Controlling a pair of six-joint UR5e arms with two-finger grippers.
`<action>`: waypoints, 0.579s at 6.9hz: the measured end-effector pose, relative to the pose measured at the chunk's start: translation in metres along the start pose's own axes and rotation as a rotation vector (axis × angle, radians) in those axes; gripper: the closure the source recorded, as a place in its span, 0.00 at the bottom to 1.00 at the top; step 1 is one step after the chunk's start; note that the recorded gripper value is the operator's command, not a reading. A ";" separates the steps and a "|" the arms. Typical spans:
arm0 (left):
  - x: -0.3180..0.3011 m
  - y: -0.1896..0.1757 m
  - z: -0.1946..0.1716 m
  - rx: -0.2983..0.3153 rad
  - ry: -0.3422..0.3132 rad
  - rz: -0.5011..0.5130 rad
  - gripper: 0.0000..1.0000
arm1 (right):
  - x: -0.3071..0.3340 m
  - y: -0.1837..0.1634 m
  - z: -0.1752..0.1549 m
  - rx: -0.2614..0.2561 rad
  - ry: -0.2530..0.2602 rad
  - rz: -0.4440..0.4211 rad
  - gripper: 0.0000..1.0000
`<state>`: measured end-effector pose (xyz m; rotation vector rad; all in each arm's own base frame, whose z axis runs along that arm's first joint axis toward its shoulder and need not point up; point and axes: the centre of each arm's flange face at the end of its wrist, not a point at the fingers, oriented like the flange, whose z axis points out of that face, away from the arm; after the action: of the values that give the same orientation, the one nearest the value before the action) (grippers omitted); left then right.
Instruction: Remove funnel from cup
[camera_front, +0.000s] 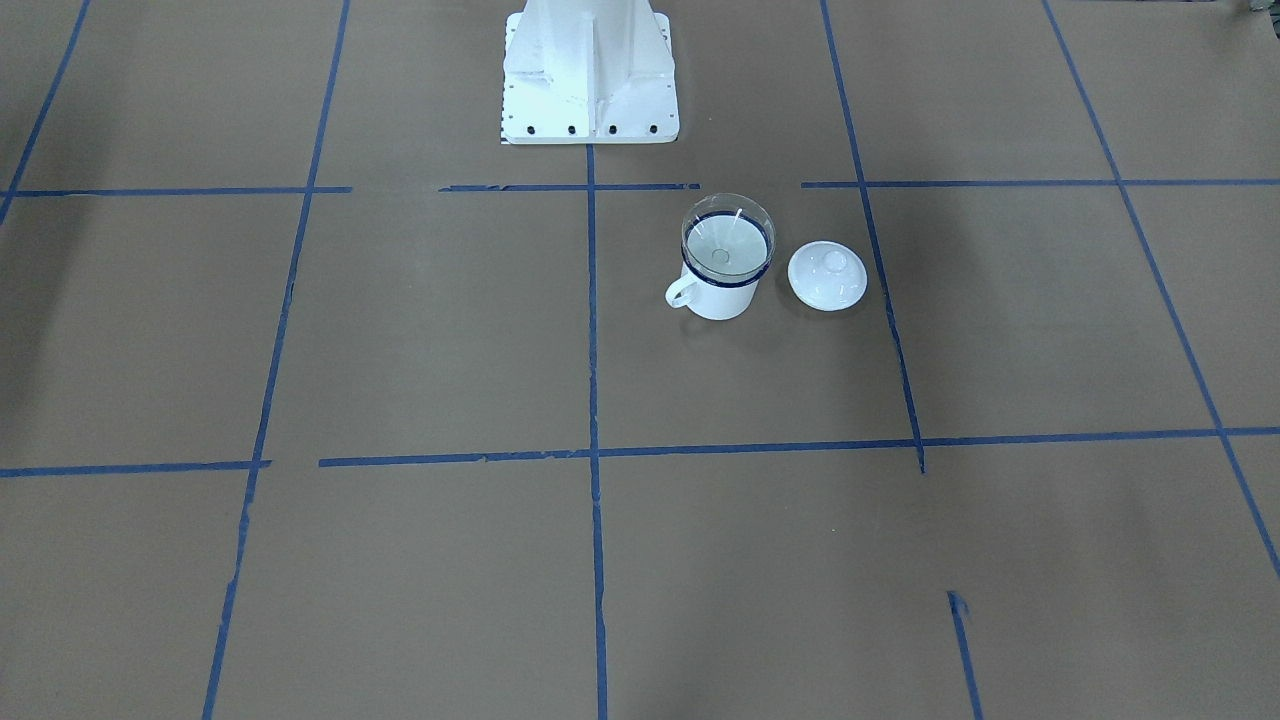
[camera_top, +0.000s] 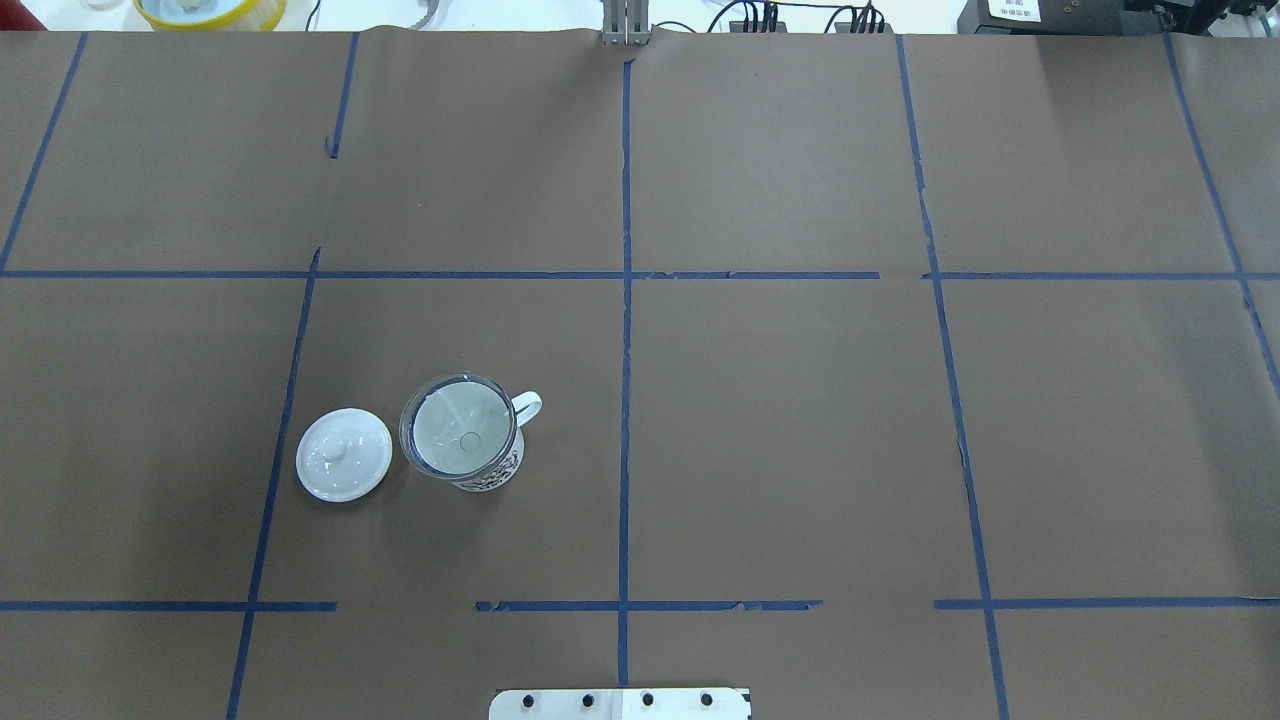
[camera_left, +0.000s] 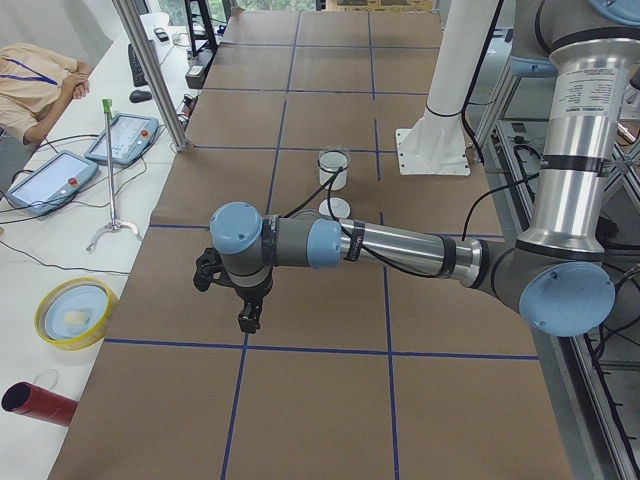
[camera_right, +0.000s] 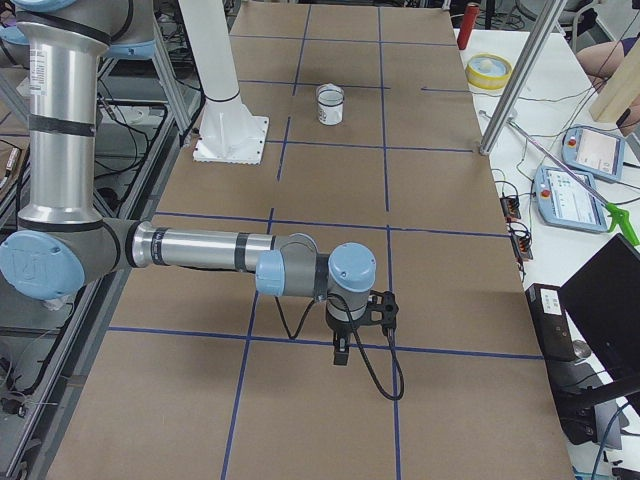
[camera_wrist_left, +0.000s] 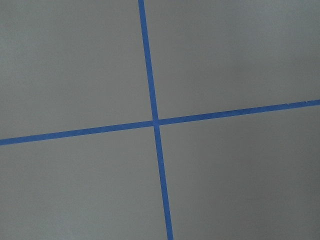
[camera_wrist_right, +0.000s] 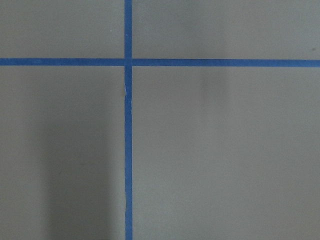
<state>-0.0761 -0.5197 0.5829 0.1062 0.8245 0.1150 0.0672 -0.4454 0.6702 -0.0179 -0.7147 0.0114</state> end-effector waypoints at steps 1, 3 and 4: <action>0.003 -0.002 -0.002 0.017 -0.001 0.019 0.00 | 0.000 0.000 0.000 0.000 0.000 0.000 0.00; 0.027 -0.014 -0.007 0.069 0.001 -0.057 0.00 | 0.000 0.000 0.000 0.000 0.000 0.000 0.00; 0.061 -0.024 -0.004 0.100 0.013 -0.141 0.00 | 0.000 0.000 0.000 0.000 0.000 0.000 0.00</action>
<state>-0.0361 -0.5345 0.5327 0.1414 0.8482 -0.0585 0.0672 -0.4454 0.6701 -0.0179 -0.7147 0.0114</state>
